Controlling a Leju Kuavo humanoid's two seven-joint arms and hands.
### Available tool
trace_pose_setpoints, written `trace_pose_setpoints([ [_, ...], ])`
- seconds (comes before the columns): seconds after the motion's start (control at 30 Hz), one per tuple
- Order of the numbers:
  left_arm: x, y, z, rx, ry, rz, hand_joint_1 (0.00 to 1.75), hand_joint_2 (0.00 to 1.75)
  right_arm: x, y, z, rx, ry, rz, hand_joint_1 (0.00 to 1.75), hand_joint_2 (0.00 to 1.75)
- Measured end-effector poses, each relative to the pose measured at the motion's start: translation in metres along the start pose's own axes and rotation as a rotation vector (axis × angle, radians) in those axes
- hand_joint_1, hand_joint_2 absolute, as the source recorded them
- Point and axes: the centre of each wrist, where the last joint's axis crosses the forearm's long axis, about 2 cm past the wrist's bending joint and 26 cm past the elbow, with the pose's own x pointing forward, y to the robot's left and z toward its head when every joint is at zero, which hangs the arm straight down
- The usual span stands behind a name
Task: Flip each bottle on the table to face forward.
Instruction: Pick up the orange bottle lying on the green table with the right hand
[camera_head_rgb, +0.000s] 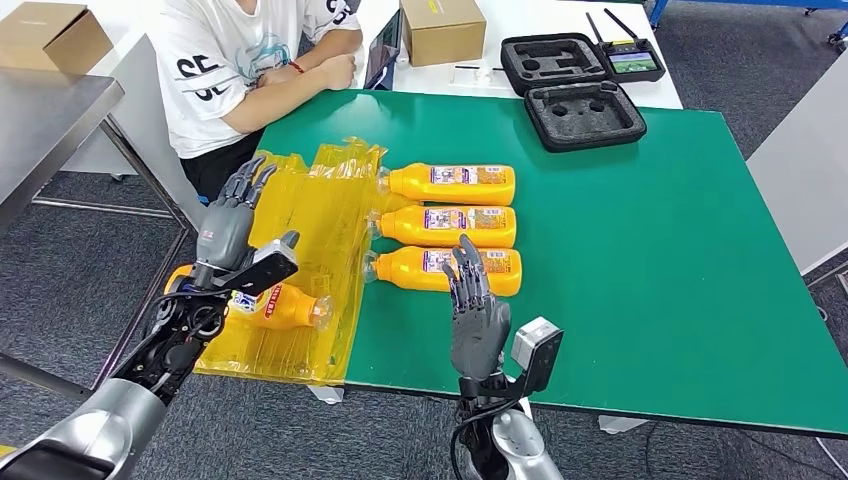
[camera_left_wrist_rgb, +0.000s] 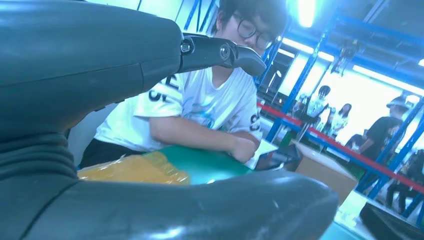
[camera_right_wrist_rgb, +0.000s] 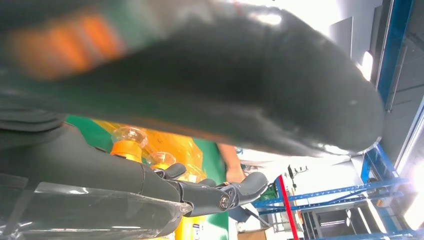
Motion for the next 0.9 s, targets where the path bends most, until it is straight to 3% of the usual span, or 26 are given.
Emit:
trace_pose_setpoints([
  [0.3, 0.009, -0.006, -0.006, 0.034, -0.001, 0.018, 0.0, 0.0, 0.0, 0.001, 0.002, 0.001, 0.004, -0.004, 0.0, 0.0],
  [0.43, 0.011, -0.004, -0.007, 0.128, -0.022, -0.059, 0.0, 0.0, 0.0, 0.002, 0.002, 0.002, 0.004, -0.005, 0.0, 0.0],
  [0.57, 0.011, 0.002, -0.011, 0.235, -0.036, -0.161, 0.0, 0.0, 0.0, 0.002, 0.002, 0.01, -0.006, 0.012, 0.0, 1.75],
  [0.6, 0.01, 0.004, -0.011, 0.244, -0.033, -0.176, 0.0, 0.0, 0.0, 0.002, 0.002, 0.016, -0.011, 0.038, 0.0, 1.75],
  [0.73, 0.001, 0.012, -0.005, 0.352, 0.081, -0.101, 0.0, 1.75, 0.003, -0.009, 0.0, 0.097, 0.027, 0.299, 0.0, 1.75],
  [0.9, -0.003, 0.007, 0.023, 0.492, 0.218, 0.136, 0.0, 1.75, 0.005, -0.051, -0.007, 0.174, 0.127, 0.734, 0.0, 1.75],
])
